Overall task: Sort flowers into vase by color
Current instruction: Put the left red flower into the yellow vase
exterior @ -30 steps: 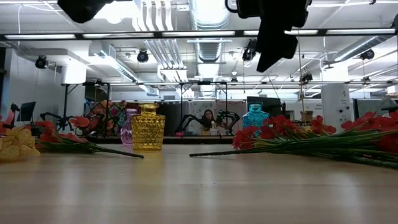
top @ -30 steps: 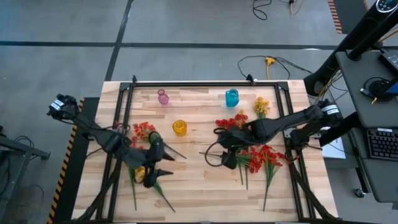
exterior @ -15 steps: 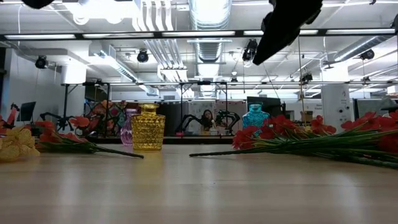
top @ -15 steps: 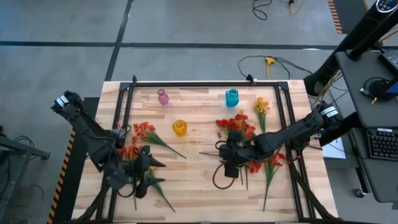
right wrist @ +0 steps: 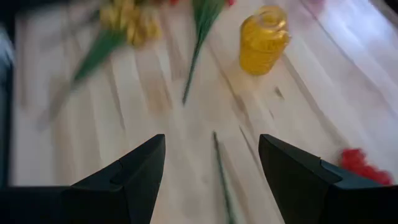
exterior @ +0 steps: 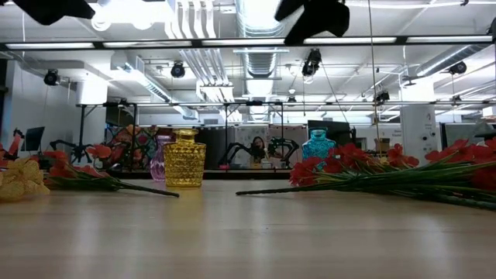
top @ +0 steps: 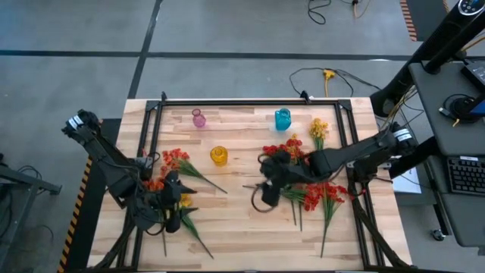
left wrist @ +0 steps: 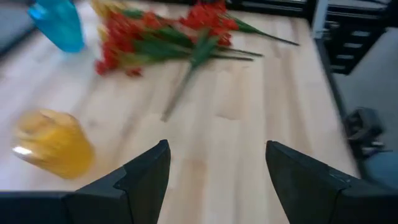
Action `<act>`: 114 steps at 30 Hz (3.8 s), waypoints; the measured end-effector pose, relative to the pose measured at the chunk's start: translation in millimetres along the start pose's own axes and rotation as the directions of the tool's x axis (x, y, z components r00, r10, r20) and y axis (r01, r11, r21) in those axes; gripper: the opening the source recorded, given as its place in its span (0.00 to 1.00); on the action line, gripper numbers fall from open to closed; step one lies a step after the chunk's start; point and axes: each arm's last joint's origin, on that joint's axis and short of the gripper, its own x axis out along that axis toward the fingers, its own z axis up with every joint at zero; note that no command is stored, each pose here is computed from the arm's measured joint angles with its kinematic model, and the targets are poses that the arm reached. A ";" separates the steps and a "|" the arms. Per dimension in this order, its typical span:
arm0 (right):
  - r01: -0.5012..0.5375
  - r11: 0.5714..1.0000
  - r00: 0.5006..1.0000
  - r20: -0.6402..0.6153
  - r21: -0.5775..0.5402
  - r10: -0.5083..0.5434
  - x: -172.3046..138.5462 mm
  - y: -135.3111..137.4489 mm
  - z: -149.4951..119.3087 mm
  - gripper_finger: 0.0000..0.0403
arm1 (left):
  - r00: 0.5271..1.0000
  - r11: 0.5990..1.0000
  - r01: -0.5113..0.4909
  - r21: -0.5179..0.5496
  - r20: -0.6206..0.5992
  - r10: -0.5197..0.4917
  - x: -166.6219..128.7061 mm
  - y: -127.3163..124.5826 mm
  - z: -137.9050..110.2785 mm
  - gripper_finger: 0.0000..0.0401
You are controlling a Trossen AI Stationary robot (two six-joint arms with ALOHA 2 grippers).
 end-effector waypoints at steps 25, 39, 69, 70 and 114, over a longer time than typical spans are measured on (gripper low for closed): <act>0.545 0.794 0.754 -0.573 0.270 -0.322 53.3 -61.5 -68.1 0.59 | 0.975 0.982 -0.173 0.081 0.154 0.160 -11.3 16.0 9.1 0.61; 0.573 0.806 0.681 -0.633 0.148 -0.368 109.5 -95.8 -73.1 0.70 | 0.975 0.983 -0.172 0.064 0.153 0.160 -11.3 16.1 8.9 0.61; 0.386 0.904 0.818 -0.521 0.183 -0.243 113.0 -74.3 -50.6 0.64 | 0.965 0.974 -0.211 0.081 0.180 0.194 -11.5 17.3 9.3 0.61; 0.388 0.904 0.816 -0.524 0.182 -0.245 111.6 -74.2 -50.1 0.64 | 0.965 0.974 -0.211 0.082 0.179 0.194 -11.5 17.3 9.3 0.61; 0.442 0.894 0.759 -0.562 0.074 -0.329 133.0 -65.3 -73.0 0.04 | 0.964 0.973 -0.214 0.091 0.180 0.195 -11.5 17.4 9.3 0.61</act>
